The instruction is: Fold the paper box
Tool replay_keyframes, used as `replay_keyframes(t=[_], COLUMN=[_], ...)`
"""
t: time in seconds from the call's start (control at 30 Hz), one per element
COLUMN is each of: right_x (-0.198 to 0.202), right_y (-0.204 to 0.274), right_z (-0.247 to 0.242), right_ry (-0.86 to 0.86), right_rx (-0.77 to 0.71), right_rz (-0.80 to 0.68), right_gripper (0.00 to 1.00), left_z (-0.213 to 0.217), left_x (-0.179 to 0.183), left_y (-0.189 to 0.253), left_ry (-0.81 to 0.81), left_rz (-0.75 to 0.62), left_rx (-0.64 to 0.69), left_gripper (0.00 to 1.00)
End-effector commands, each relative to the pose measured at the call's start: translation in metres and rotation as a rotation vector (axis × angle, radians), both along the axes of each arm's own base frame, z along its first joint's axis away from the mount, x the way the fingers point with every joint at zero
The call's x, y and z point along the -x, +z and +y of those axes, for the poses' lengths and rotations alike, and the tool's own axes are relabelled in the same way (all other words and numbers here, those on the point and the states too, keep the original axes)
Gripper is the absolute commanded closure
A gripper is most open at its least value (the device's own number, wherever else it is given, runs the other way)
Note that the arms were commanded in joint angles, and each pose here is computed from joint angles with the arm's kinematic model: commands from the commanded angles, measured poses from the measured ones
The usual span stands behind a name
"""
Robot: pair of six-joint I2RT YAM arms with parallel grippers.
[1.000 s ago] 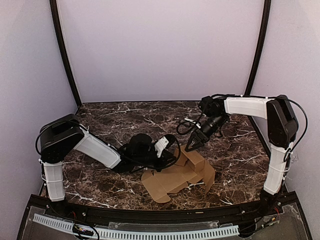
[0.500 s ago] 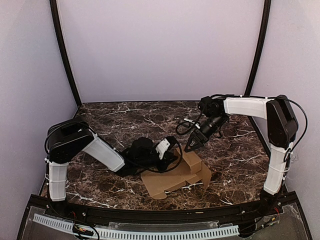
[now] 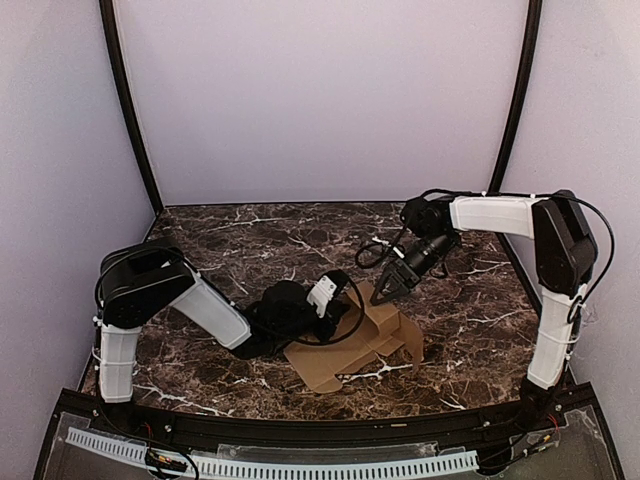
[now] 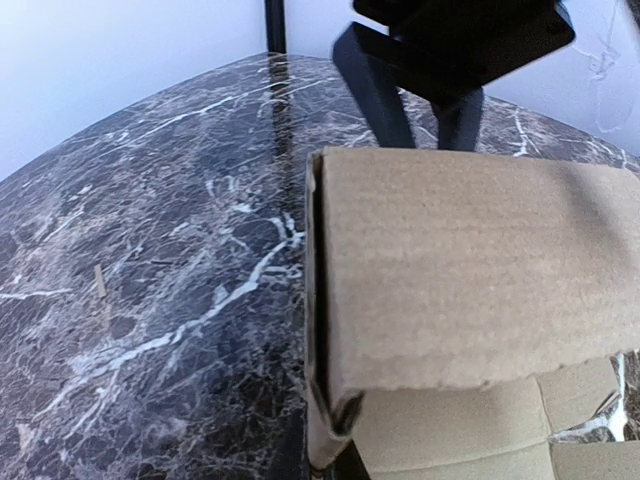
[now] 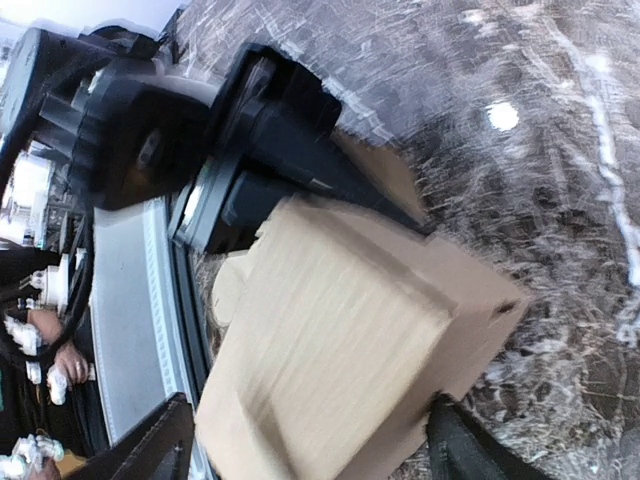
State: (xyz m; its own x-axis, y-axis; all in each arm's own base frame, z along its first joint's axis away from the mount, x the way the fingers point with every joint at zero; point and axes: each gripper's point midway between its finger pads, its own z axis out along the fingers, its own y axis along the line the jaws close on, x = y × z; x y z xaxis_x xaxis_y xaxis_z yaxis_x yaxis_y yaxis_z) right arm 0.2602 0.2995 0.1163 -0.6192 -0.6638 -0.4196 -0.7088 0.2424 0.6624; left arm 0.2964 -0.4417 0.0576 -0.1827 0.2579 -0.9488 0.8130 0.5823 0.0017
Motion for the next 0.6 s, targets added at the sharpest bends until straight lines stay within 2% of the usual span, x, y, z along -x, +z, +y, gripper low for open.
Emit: replay_keyframes(t=[0.0, 0.2, 0.57], right_x=[0.029, 0.028, 0.017], right_y=[0.004, 0.018, 0.002], right_z=[0.000, 0.011, 0.006], right_ry=[0.025, 0.035, 0.045], right_rx=[-0.061, -0.166, -0.154], right_rz=[0.177, 0.240, 0.285], right_gripper=[0.14, 0.11, 0.14], left_z=[0.012, -0.001, -0.016], left_x=[-0.020, -0.020, -0.010], left_y=[0.025, 0.033, 0.033], left_ry=[0.133, 0.099, -0.011], left_rz=[-0.031, -0.032, -0.139], left_rx=[0.082, 0.112, 0.119], left_gripper=[0.99, 0.97, 0.83])
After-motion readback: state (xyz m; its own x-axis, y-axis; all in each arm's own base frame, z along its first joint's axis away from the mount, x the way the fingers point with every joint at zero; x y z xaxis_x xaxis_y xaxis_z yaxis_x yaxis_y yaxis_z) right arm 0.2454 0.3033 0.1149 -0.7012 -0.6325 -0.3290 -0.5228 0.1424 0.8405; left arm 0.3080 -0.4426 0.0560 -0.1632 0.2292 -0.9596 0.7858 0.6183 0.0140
